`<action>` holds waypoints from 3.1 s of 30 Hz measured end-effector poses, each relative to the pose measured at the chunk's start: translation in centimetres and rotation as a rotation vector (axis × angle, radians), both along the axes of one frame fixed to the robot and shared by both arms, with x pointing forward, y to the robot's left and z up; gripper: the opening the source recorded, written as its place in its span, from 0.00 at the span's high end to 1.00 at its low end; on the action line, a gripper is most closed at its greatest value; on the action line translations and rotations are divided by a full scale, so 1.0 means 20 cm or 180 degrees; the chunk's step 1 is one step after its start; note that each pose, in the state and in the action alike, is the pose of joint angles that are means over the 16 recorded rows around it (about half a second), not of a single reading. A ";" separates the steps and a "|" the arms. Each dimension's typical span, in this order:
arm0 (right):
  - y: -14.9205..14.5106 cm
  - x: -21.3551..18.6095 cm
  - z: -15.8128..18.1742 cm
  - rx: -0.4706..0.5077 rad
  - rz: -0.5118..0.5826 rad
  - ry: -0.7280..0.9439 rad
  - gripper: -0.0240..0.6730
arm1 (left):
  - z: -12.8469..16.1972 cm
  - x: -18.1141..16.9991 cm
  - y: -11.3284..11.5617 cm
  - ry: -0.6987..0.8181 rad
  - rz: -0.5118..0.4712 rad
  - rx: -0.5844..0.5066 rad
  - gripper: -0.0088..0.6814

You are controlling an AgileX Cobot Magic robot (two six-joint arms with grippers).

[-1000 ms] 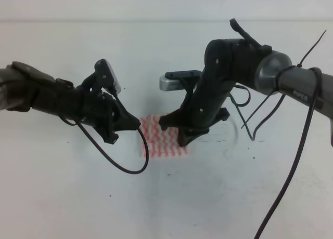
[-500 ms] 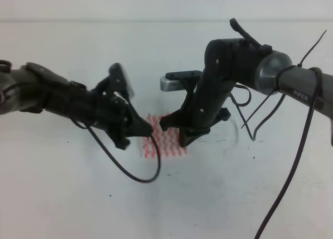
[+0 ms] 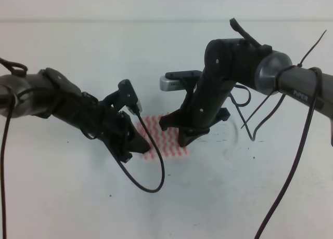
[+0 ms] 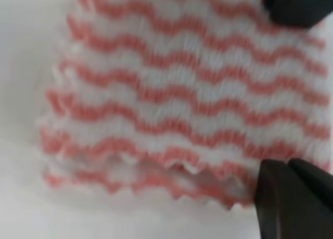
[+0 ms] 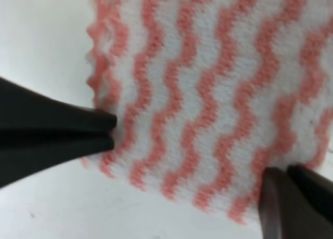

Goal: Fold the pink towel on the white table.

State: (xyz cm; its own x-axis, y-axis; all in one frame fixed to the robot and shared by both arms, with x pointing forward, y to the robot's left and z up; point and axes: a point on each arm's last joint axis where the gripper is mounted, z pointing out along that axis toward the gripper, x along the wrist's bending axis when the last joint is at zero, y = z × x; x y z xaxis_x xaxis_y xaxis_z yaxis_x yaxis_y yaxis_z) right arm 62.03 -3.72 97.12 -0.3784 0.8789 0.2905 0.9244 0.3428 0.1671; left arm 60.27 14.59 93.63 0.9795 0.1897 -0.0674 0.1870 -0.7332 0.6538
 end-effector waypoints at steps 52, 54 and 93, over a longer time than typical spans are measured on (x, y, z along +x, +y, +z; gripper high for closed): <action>0.03 0.01 0.02 0.0114 -0.0019 0.0027 0.98 | 0.04 0.07 -0.03 0.0054 0.0104 -0.0107 0.99; 0.03 0.03 0.04 0.0153 -0.0056 -0.0076 0.98 | 0.04 0.08 -0.03 -0.0006 0.0197 -0.0118 0.99; 0.00 0.21 -0.02 0.0397 -0.0543 -0.0487 0.99 | -0.03 0.21 -0.03 -0.0270 0.0943 -0.0288 0.99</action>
